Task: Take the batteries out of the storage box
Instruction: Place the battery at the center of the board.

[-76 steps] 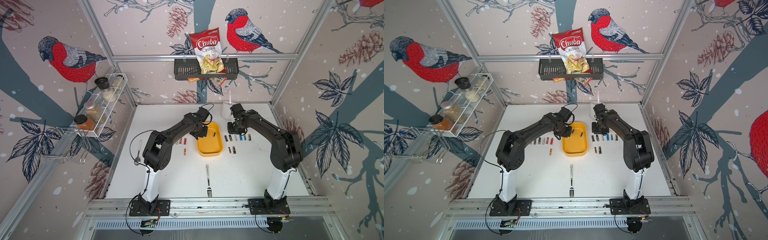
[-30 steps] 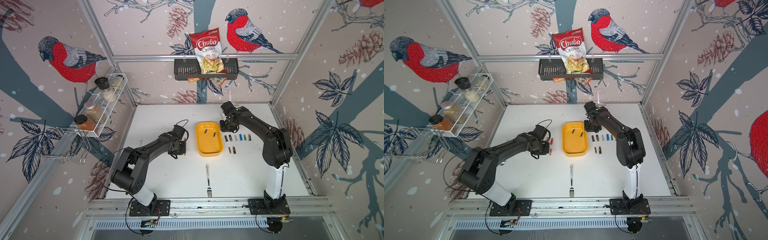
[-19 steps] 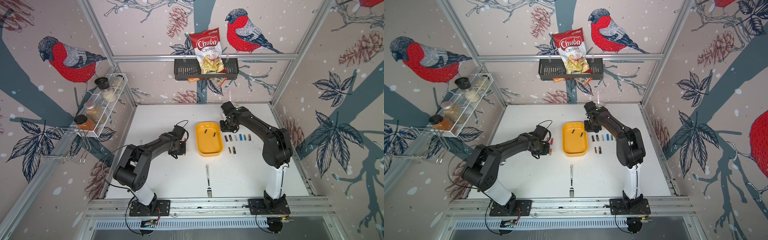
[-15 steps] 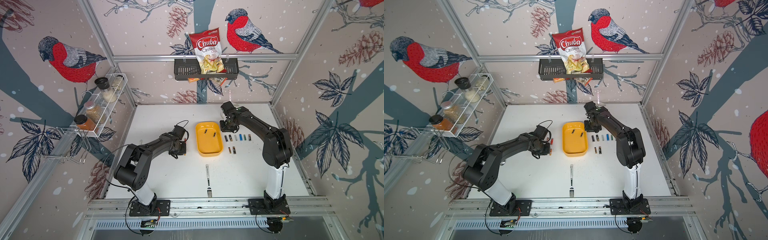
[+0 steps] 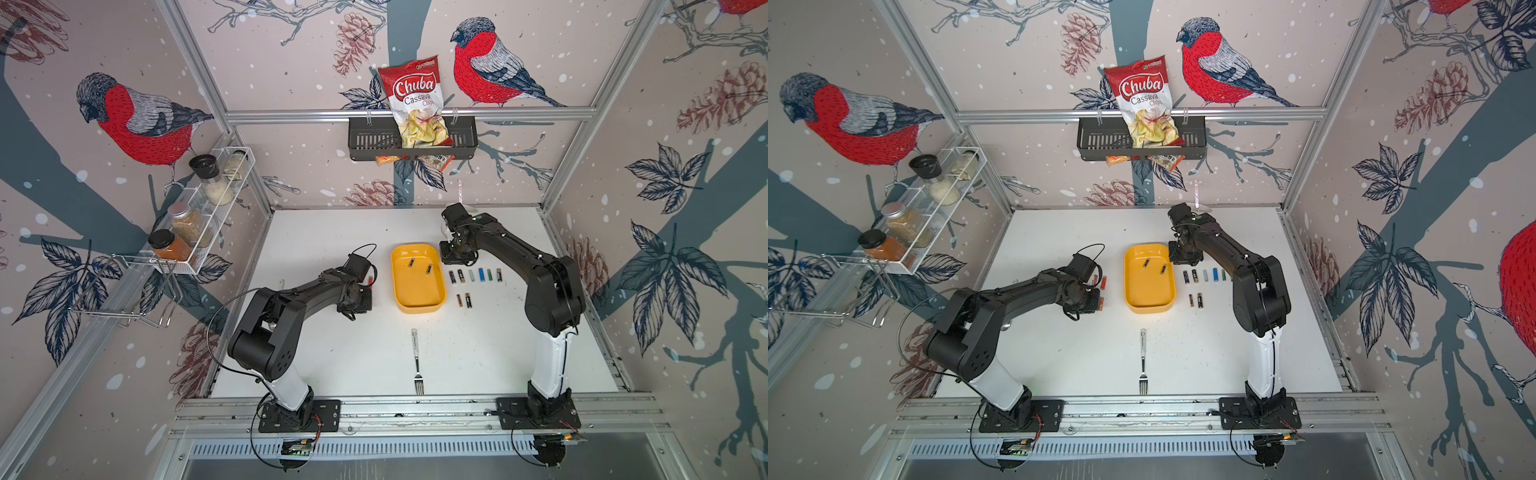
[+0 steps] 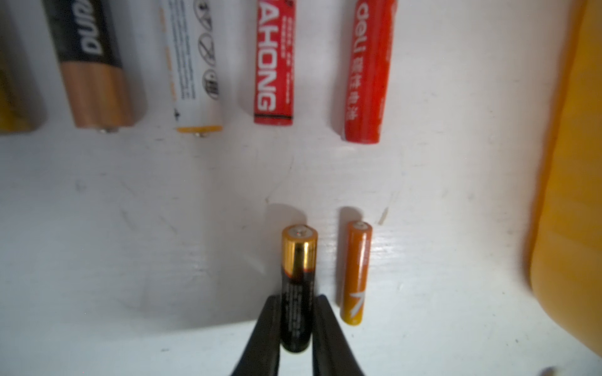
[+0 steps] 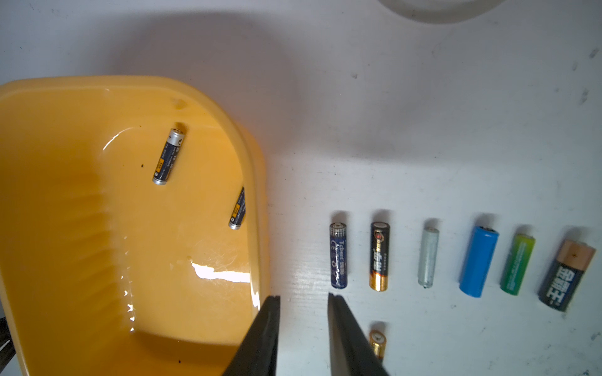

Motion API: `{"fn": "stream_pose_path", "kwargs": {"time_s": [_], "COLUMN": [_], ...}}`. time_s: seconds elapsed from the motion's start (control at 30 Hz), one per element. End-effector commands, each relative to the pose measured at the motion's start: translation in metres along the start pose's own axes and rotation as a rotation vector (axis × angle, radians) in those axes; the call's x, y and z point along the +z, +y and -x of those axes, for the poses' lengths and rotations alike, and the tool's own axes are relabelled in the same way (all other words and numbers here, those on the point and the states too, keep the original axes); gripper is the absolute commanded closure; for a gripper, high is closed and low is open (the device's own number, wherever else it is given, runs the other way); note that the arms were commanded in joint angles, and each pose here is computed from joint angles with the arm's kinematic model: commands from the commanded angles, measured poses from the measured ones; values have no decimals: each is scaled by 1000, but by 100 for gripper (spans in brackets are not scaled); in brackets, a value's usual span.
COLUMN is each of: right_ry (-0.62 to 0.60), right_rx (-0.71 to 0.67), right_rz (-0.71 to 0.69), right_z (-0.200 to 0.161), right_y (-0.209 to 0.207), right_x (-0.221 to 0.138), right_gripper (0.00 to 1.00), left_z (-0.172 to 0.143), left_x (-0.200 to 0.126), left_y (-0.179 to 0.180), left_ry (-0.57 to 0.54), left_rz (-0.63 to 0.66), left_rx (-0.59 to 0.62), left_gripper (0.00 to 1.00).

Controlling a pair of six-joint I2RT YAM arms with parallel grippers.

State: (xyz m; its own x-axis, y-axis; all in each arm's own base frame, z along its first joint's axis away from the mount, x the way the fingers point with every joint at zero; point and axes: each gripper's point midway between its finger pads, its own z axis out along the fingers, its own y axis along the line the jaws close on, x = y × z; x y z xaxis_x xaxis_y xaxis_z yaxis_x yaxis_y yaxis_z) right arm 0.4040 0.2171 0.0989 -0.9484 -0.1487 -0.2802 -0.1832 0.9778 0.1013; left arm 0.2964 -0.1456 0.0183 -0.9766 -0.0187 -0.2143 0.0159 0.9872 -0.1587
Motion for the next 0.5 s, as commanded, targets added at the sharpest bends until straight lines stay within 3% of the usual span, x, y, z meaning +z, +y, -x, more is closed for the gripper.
{"fn": "stream_pose_path", "kwargs": {"time_s": [0.0, 0.47], "right_ry": [10, 9], "right_rx": [3, -1], "right_rz": [-17, -14], "right_z": [-3, -3], "right_y": [-3, -1], "right_x": [1, 0], "right_gripper": [68, 68], "left_z": [-2, 3], "left_x": [0, -6], "left_y": [3, 3], "left_ry": [5, -13], "left_rz": [11, 12], "left_rx": [2, 0], "left_gripper": [77, 71]}}
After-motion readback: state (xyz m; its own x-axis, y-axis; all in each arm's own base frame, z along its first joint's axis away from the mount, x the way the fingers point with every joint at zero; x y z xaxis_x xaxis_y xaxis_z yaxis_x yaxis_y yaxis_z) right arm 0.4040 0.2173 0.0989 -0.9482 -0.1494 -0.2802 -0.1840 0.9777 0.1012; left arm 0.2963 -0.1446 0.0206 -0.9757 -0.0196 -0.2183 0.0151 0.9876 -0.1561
